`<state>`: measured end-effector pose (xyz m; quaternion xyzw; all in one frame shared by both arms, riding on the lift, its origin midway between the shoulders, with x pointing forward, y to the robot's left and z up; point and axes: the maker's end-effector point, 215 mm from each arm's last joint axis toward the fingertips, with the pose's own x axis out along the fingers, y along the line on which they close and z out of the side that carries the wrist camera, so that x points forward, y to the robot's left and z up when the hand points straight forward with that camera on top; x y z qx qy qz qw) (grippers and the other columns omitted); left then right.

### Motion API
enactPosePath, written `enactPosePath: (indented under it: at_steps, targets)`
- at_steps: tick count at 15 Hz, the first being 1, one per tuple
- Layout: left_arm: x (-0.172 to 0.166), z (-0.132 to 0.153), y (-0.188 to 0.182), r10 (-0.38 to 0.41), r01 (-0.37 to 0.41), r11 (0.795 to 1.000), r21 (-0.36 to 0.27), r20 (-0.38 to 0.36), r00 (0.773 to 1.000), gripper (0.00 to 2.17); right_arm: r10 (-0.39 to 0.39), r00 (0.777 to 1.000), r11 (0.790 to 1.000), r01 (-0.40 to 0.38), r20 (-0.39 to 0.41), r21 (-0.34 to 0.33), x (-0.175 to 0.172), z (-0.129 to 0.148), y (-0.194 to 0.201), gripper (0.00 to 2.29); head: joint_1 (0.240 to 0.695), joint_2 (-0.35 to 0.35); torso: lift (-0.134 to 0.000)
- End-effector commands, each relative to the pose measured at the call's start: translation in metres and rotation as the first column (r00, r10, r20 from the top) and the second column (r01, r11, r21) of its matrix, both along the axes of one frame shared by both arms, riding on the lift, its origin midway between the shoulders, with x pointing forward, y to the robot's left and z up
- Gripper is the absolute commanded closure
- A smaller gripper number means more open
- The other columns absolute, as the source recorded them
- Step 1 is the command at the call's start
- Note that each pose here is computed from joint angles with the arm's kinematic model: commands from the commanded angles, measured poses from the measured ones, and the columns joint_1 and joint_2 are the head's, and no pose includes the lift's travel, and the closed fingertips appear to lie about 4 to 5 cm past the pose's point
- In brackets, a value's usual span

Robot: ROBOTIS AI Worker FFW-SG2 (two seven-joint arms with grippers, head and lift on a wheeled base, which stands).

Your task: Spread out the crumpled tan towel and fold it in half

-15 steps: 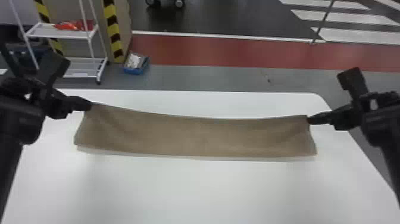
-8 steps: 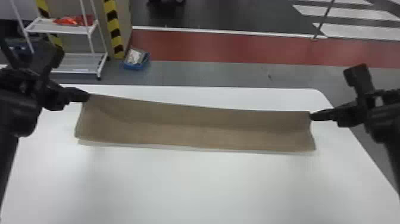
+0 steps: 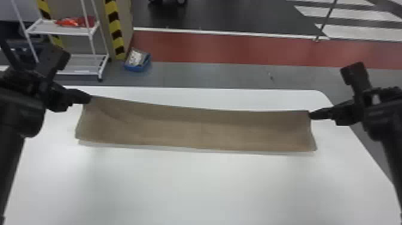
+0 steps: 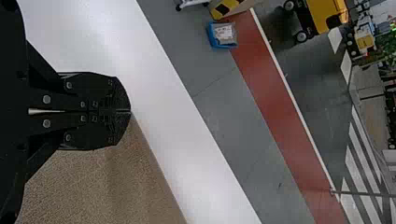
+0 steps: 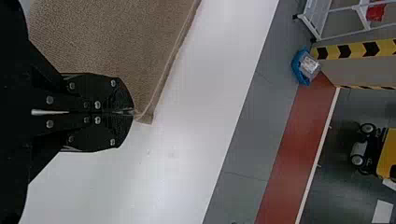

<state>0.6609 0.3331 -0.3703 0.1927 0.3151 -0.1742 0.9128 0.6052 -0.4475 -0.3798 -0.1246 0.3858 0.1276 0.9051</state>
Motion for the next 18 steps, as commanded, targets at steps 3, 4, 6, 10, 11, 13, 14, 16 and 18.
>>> enactPosePath:
  at_steps: [3, 4, 6, 10, 11, 13, 14, 16, 18]
  targets:
    - [0.001, -0.007, -0.01, -0.025, 0.025, 0.999, 0.02, -0.002, 1.0, 1.73, 0.006, 1.0, 1.0, -0.006, -0.016, -0.021, 0.003, -0.009, 0.005, 1.21, 0.683, -0.1, -0.12]
    - [0.0, -0.009, -0.012, -0.029, 0.029, 0.999, 0.021, -0.005, 1.0, 1.73, 0.003, 1.0, 1.0, -0.003, -0.022, -0.028, 0.004, -0.012, 0.007, 1.21, 0.685, -0.101, -0.12]
    - [0.0, -0.013, -0.018, -0.037, 0.037, 0.998, 0.044, -0.008, 0.999, 1.73, 0.001, 1.0, 0.999, -0.003, -0.031, -0.053, 0.008, -0.016, 0.009, 1.21, 0.689, -0.102, -0.12]
    - [-0.001, -0.023, -0.018, -0.022, 0.018, 0.996, 0.084, 0.047, 0.999, 0.22, -0.066, 0.997, 0.995, 0.062, -0.049, -0.084, 0.006, -0.028, 0.003, 0.01, 0.695, -0.108, -0.12]
    - [-0.002, -0.027, -0.018, -0.02, 0.013, 0.994, 0.106, 0.061, 0.998, 0.0, -0.076, 0.996, 0.993, 0.072, -0.049, -0.089, 0.006, -0.029, 0.002, 0.0, 0.695, -0.107, -0.12]
    - [0.0, -0.021, -0.015, -0.015, 0.006, 0.994, 0.106, 0.084, 0.996, 0.0, -0.109, 0.992, 0.991, 0.104, -0.06, -0.09, 0.002, -0.033, -0.004, 0.02, 0.695, -0.107, -0.12]
    - [0.0, -0.018, -0.016, -0.015, 0.006, 0.995, 0.1, 0.093, 0.996, 0.01, -0.121, 0.99, 0.99, 0.116, -0.07, -0.077, -0.002, -0.037, -0.006, 0.02, 0.695, -0.111, -0.12]
    - [-0.002, -0.011, -0.014, -0.011, 0.001, 0.995, 0.097, 0.11, 0.994, 0.01, -0.14, 0.987, 0.989, 0.135, -0.083, -0.065, -0.007, -0.038, -0.007, 0.03, 0.695, -0.115, -0.12]
    - [-0.005, -0.007, -0.011, -0.007, -0.001, 0.997, 0.08, 0.109, 0.994, 0.03, -0.161, 0.982, 0.987, 0.158, -0.094, -0.044, -0.011, -0.037, -0.009, 0.03, 0.695, -0.116, -0.12]
